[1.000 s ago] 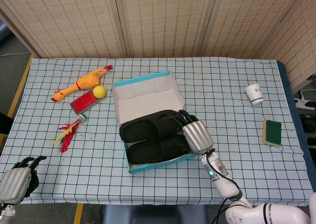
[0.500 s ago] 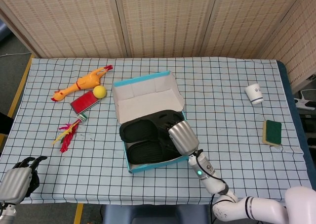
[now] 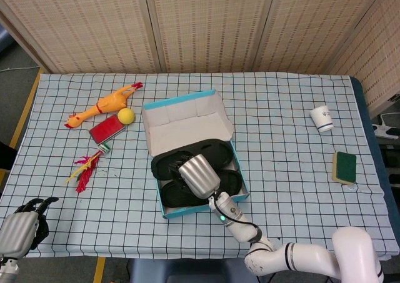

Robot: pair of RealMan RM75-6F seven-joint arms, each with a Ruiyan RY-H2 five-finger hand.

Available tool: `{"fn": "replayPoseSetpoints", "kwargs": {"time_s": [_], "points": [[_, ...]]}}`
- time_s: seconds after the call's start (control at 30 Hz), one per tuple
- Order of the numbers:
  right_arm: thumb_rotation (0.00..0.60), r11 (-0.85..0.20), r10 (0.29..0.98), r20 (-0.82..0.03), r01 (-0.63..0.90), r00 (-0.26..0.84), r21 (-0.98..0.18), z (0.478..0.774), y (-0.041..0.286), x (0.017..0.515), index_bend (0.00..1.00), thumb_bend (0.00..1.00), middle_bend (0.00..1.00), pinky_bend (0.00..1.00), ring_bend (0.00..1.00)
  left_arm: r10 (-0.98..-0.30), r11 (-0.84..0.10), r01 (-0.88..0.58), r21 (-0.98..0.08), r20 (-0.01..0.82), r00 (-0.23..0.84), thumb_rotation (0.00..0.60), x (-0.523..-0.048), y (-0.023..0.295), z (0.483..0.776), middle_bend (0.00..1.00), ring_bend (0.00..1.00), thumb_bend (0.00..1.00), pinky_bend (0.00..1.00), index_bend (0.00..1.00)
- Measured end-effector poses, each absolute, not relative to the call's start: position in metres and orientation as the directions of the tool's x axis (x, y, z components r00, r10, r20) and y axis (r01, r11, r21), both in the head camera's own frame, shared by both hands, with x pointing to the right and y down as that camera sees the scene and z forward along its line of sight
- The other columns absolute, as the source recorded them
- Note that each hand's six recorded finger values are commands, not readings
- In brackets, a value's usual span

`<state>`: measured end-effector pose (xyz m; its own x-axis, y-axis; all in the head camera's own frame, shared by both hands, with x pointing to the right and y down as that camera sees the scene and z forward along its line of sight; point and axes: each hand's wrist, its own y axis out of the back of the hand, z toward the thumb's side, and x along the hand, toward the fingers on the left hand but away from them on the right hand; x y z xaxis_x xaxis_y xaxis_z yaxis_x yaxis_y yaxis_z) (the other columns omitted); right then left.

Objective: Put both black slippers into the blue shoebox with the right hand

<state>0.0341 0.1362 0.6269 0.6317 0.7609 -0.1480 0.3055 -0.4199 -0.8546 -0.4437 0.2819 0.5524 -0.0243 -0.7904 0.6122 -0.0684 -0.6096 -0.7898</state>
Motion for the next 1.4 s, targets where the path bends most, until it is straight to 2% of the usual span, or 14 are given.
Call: {"fn": "replayPoseSetpoints", "kwargs": {"time_s": [0.3,0.67,1.4], "points": [[0.600,-0.400,0.759,-0.162,0.255,0.631,-0.880,0.649,0.131,0.012,0.81,0.48,0.69,0.83,0.58,-0.790,-0.610,-0.075,-0.789,0.613,-0.020,0.600,-0.444,0.283,0.550,0.20,0.20,0.43,0.31,0.22],[0.600,-0.392,0.778,-0.192,0.224,0.598,-0.892,0.678,0.120,0.011,0.81,0.48,0.69,0.83,0.58,-0.785,-0.616,-0.077,-0.784,0.619,-0.022,0.600,-0.444,0.283,0.551,0.20,0.20,0.43,0.31,0.22],[0.600,-0.510,0.736,-0.347,0.138,0.581,-0.849,0.737,0.139,0.037,0.81,0.48,0.69,0.82,0.58,-0.788,-0.612,-0.086,-0.786,0.615,-0.018,0.600,-0.444,0.283,0.549,0.20,0.20,0.43,0.31,0.22]]}}
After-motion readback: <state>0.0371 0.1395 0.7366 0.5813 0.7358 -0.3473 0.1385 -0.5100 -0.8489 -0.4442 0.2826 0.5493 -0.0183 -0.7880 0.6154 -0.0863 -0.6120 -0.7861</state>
